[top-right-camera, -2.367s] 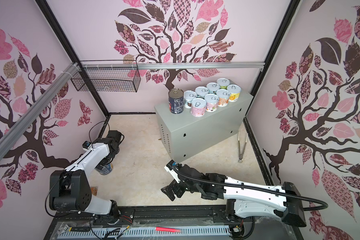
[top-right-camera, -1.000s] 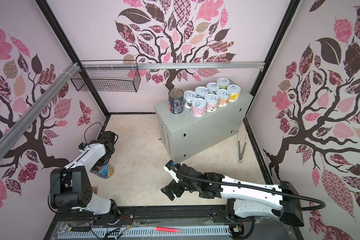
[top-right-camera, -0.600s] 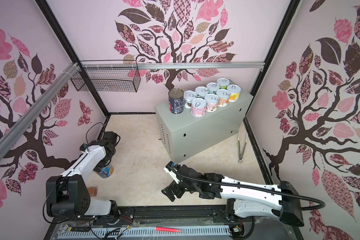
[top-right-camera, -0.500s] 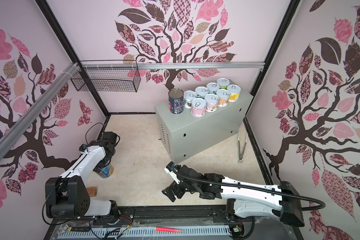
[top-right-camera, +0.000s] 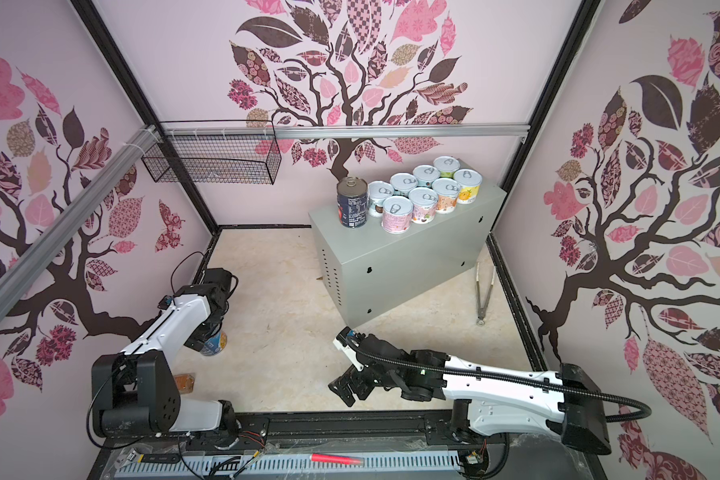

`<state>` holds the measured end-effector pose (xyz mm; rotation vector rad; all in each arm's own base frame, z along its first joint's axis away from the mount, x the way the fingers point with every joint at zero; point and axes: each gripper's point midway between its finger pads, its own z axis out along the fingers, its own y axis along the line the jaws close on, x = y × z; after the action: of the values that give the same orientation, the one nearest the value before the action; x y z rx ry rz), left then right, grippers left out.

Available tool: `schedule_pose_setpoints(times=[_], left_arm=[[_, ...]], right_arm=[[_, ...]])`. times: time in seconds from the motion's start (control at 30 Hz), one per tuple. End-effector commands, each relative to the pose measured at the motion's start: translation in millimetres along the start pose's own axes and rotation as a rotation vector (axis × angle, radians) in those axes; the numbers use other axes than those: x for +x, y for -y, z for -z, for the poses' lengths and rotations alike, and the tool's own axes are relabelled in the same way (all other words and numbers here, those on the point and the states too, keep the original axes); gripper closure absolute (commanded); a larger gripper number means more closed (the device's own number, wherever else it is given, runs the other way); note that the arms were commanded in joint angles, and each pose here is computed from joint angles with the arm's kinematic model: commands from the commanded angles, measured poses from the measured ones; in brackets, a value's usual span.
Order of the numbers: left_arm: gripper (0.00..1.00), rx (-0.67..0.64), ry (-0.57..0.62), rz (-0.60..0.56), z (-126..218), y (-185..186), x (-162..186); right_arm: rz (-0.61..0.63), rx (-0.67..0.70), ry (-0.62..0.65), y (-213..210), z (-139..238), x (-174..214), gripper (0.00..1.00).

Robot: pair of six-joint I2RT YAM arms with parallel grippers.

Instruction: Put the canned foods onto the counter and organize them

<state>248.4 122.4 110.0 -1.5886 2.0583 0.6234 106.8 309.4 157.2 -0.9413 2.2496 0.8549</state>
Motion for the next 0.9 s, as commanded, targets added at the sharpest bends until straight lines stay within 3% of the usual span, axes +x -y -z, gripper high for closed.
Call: schedule_pose_setpoints(times=[0.0, 0.6, 0.77, 0.87], left_arm=[[0.02, 0.002, -0.040, -0.012, -9, -5, 7], [0.03, -0.021, -0.119, -0.023, -43, 6, 13], [0.10, -0.011, -0.125, -0.030, -44, 8, 14], [0.19, -0.010, -0.128, -0.035, -44, 8, 15]], right_arm=[[-0.014, 0.005, 0.013, 1, 5, -3, 0.00], [-0.011, 0.028, -0.021, 7, -4, 6, 0.00], [-0.009, 0.030, -0.022, 7, -6, 5, 0.00], [-0.009, 0.029, -0.020, 7, -7, 5, 0.00]])
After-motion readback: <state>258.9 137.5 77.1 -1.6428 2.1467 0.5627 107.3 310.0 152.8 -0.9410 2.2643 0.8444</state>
